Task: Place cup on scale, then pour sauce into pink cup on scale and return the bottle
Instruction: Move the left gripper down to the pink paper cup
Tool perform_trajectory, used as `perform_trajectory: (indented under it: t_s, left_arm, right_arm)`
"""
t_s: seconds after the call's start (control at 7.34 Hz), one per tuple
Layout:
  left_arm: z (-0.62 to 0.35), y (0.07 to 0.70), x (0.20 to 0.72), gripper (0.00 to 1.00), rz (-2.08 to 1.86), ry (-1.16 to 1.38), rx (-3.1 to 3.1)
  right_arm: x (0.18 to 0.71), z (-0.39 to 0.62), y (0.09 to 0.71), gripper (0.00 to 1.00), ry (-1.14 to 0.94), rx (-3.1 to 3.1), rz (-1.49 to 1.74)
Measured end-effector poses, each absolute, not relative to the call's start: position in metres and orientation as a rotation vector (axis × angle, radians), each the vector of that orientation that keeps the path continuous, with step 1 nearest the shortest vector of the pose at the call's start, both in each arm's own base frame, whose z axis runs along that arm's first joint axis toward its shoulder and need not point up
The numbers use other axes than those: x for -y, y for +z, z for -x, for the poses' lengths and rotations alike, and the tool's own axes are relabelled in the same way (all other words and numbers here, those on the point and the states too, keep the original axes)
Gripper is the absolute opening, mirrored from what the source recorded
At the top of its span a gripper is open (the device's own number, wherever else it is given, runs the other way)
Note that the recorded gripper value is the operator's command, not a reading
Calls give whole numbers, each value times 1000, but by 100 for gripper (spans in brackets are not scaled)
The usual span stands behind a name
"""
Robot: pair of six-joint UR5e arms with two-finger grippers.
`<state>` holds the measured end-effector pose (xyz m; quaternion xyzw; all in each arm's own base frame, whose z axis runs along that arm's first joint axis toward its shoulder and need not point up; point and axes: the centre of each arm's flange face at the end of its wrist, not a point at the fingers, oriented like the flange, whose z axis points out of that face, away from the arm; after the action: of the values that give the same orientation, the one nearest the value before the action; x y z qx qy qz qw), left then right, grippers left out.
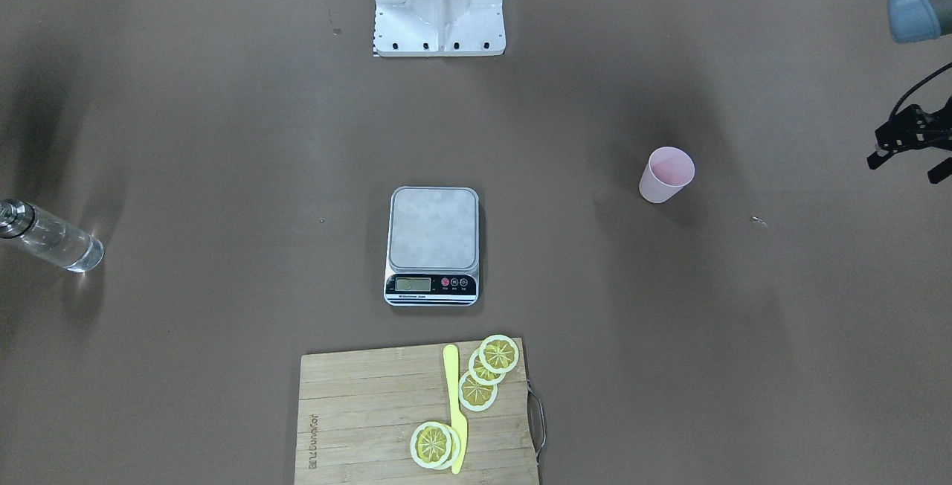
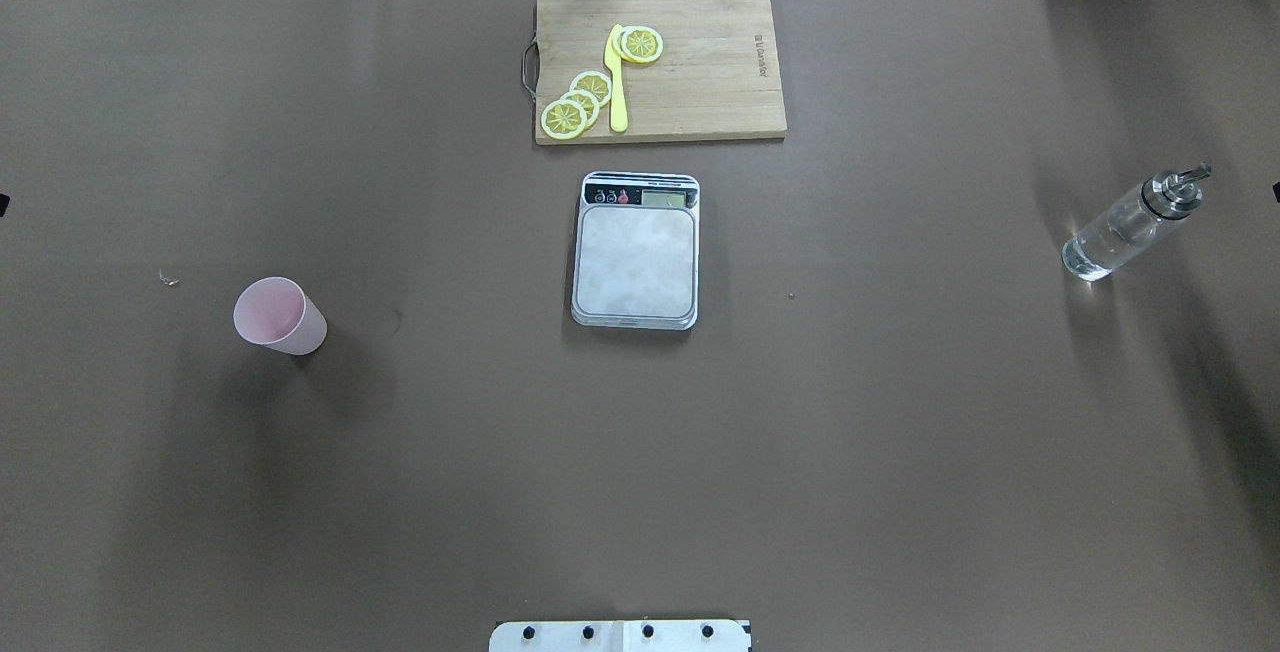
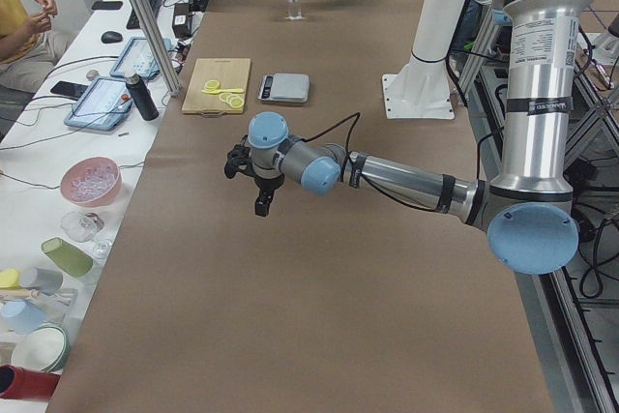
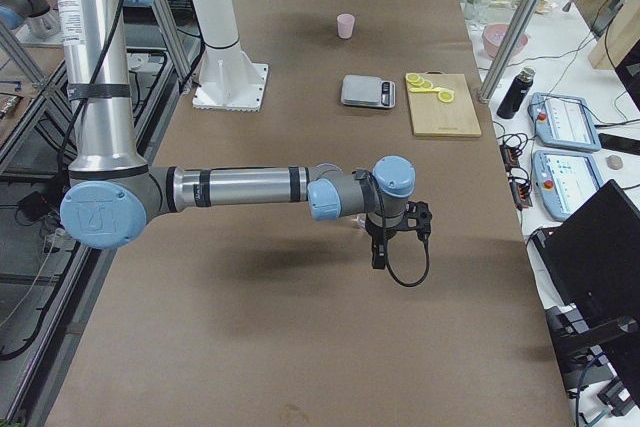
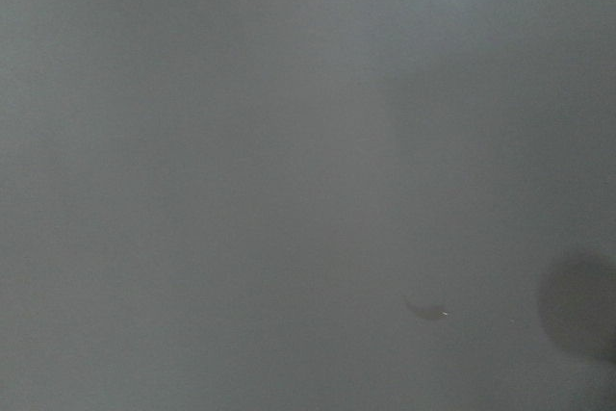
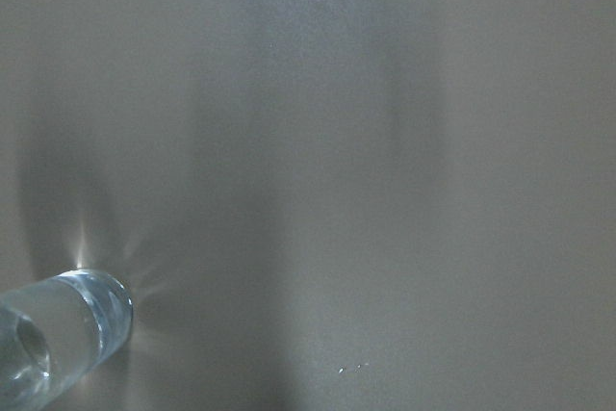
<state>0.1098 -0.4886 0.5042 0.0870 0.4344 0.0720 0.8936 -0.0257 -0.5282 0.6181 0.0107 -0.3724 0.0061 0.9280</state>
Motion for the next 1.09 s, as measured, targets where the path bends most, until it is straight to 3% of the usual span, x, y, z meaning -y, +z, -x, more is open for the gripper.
perform_trajectory:
  t_s: [0.68,1.09]
  left_arm:
    - [-249,429,455,97,-71,79,-910]
    - [-283,418,441,82,-47,54,-899]
  right_arm:
    - [525,25,620,99,0,764,-30]
    - [527,25,618,99,-2,763,-36]
